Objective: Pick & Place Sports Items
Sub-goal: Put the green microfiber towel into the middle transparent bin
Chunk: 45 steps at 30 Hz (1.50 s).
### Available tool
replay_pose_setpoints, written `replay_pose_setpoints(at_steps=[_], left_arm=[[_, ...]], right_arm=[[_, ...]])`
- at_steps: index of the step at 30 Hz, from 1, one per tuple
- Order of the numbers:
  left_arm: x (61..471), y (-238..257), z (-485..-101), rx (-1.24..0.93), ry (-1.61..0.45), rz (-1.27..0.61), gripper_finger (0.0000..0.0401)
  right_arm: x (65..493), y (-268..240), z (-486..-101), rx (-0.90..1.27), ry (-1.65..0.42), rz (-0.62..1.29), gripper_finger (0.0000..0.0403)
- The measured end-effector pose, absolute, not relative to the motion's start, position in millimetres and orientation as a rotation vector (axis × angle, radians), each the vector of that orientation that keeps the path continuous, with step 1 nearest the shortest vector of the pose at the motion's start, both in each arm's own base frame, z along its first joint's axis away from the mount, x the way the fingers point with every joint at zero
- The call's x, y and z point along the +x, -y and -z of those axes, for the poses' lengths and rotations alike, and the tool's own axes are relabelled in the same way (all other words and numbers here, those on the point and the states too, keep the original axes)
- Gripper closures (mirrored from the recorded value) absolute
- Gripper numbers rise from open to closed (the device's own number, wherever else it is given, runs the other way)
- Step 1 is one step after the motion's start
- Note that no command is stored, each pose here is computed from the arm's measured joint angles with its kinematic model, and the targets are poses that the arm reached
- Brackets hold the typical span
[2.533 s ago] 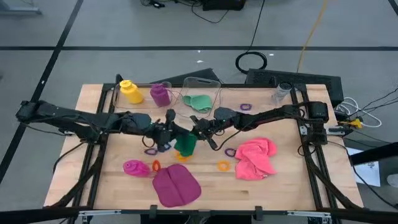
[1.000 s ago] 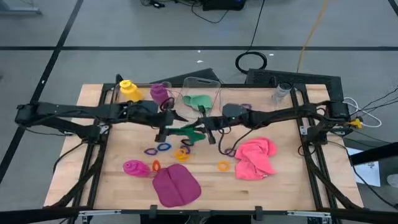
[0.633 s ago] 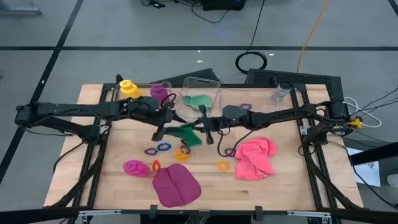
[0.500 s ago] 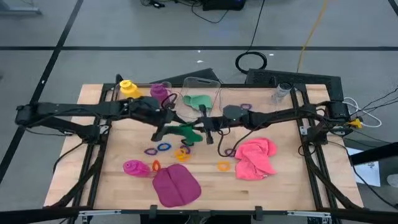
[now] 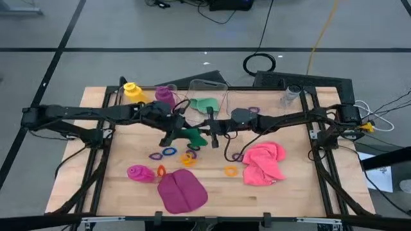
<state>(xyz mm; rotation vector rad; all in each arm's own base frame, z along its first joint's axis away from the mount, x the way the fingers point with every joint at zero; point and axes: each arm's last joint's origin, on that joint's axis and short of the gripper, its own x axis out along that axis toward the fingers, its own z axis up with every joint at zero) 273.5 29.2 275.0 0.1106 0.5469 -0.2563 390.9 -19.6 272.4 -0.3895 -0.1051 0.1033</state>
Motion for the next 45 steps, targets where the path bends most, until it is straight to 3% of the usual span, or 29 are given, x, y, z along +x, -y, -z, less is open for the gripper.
replay_pose_setpoints(at_steps=[10, 15, 24, 30, 36, 45], left_arm=[[272, -37, -274, 0.169, -0.557, 0.253, 0.0398], [270, -39, -272, 0.175, -0.571, 0.250, 0.0392], [270, -40, -272, 0.228, -0.575, 0.244, 0.0398], [272, -51, -279, 0.272, -0.573, 0.106, 0.0399], [275, -82, -299, 0.249, -0.557, 0.062, 0.0399], [310, -154, -306, 0.079, -0.711, 0.127, 0.0400]], right_arm=[[391, 20, -272, -0.381, 0.098, -0.104, 0.0402], [390, 20, -273, -0.335, 0.093, -0.104, 0.0373], [361, 17, -304, -0.408, -0.035, -0.015, 0.0243], [331, 13, -330, -0.414, -0.111, 0.088, 0.0184], [312, 13, -340, -0.382, -0.143, 0.114, 0.0158], [298, 13, -307, -0.381, -0.098, 0.130, 0.0156]])
